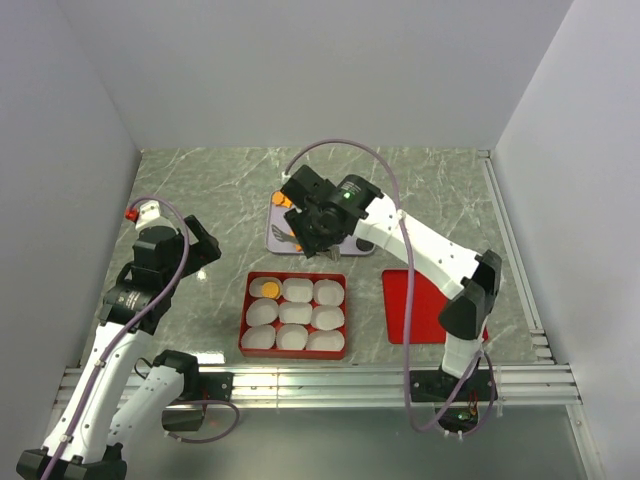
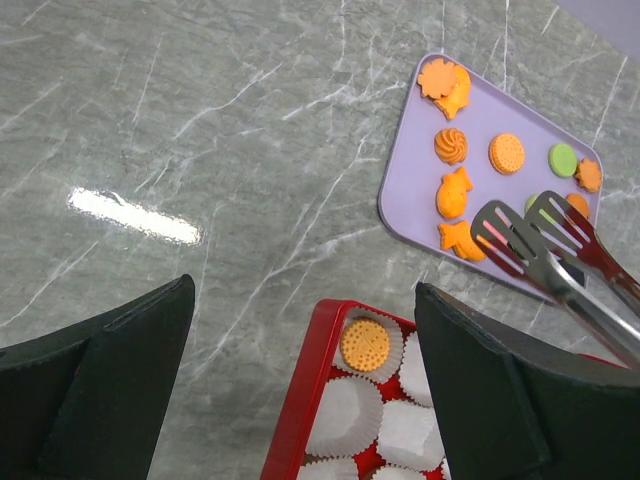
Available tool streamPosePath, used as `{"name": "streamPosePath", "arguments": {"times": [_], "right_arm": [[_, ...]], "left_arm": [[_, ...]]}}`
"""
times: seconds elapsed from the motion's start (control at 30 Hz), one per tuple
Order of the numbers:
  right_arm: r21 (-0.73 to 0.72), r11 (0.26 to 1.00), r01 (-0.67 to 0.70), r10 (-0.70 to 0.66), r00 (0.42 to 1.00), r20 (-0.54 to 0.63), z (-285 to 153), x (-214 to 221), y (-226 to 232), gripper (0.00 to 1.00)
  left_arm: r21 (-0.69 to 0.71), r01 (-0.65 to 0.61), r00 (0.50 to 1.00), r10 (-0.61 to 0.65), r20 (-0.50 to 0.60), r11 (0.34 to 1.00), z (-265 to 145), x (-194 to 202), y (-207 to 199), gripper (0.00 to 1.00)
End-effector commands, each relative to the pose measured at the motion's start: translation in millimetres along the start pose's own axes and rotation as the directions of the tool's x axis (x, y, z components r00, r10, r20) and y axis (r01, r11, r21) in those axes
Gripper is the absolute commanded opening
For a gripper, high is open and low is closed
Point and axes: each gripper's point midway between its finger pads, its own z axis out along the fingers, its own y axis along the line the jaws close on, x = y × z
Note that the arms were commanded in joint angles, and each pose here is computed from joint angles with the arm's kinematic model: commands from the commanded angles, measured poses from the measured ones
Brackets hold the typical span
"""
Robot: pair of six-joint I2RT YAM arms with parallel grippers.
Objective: Pack the cookies
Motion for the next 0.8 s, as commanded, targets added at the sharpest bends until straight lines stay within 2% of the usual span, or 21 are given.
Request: {"name": "streamPosePath", "arguments": {"times": [0.0,0.33,0.77], "right_arm": [[0.029,0.999,-0.046,0.046,0.999,0.022,6,-16,-14,0.56],[0.115,0.991,-0.065,0.073,0.995,-0.061,49,-17,-31,0.55],[0.119,0.988,-0.103,0.116,0.987,-0.107,82,-26,-35,0.53]], "left_arm": [[0.010,0.011,1.000,-0.012,0.025,1.000,-1,-5,-3,0.97],[0.011,0.005,1.000,-0.005,0.015,1.000,1,-3,-3,0.97],[0.014,0.002,1.000,-0.003,0.006,1.000,2,-1,-4,0.98]]}}
